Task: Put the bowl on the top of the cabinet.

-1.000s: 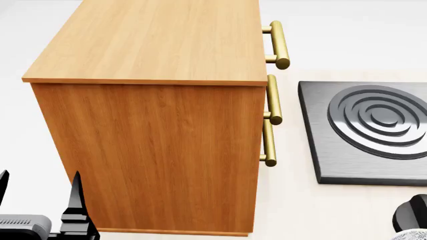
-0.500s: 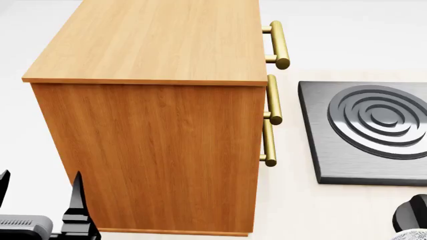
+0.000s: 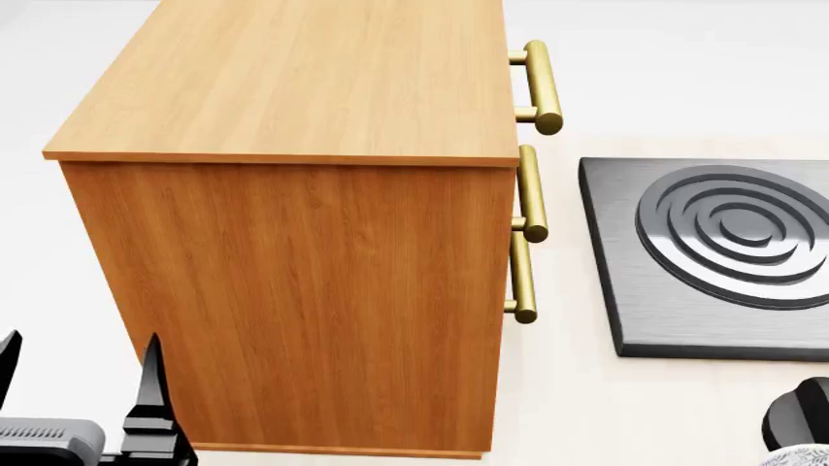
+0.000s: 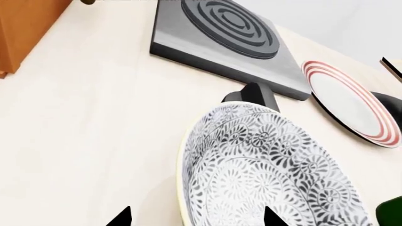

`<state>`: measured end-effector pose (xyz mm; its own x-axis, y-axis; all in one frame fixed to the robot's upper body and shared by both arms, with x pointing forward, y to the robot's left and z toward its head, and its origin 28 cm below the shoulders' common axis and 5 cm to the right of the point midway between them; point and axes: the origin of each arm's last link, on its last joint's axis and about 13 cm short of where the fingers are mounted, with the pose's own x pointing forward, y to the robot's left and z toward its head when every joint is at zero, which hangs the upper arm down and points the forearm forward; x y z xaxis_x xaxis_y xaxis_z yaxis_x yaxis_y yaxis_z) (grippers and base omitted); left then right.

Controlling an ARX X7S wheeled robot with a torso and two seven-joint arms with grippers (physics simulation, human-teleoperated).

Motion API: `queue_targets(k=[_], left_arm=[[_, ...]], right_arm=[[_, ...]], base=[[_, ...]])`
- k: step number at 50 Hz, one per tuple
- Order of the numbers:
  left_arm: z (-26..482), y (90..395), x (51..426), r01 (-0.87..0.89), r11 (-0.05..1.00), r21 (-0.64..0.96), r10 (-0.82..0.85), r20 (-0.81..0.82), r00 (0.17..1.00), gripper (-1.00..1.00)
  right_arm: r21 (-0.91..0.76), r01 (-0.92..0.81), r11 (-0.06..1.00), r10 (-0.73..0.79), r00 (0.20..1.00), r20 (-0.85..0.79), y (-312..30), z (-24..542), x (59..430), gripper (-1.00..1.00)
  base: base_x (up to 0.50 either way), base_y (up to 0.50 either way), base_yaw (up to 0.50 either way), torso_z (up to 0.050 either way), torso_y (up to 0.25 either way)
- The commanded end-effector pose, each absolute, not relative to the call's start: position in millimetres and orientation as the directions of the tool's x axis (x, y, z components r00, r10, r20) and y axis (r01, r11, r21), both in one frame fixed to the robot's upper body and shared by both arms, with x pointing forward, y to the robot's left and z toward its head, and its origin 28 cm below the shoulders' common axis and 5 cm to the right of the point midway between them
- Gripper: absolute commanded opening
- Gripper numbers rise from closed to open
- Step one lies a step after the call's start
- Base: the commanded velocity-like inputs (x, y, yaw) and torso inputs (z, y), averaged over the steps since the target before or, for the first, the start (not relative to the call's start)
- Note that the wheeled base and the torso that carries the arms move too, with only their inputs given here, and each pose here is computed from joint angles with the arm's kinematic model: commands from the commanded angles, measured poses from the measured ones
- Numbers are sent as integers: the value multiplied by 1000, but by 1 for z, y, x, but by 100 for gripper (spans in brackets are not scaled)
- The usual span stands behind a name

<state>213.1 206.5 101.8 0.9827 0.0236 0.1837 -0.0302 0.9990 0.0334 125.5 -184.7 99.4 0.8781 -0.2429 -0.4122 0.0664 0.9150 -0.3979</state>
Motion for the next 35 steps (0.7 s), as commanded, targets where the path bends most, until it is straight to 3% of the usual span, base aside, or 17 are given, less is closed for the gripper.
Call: queue_targets(k=[1,35], left_arm=[[101,207,214,-30,999,32,24,181,983,100],[102,205,213,-25,999,36,18,184,983,100]], right_arm=[[-398,70,915,-246,878,-410,-186,98,126,100],[-387,76,919,-248,874,-418,-188,95,127,100]], base=[[0,0,0,0,0],[0,0,0,0,0]])
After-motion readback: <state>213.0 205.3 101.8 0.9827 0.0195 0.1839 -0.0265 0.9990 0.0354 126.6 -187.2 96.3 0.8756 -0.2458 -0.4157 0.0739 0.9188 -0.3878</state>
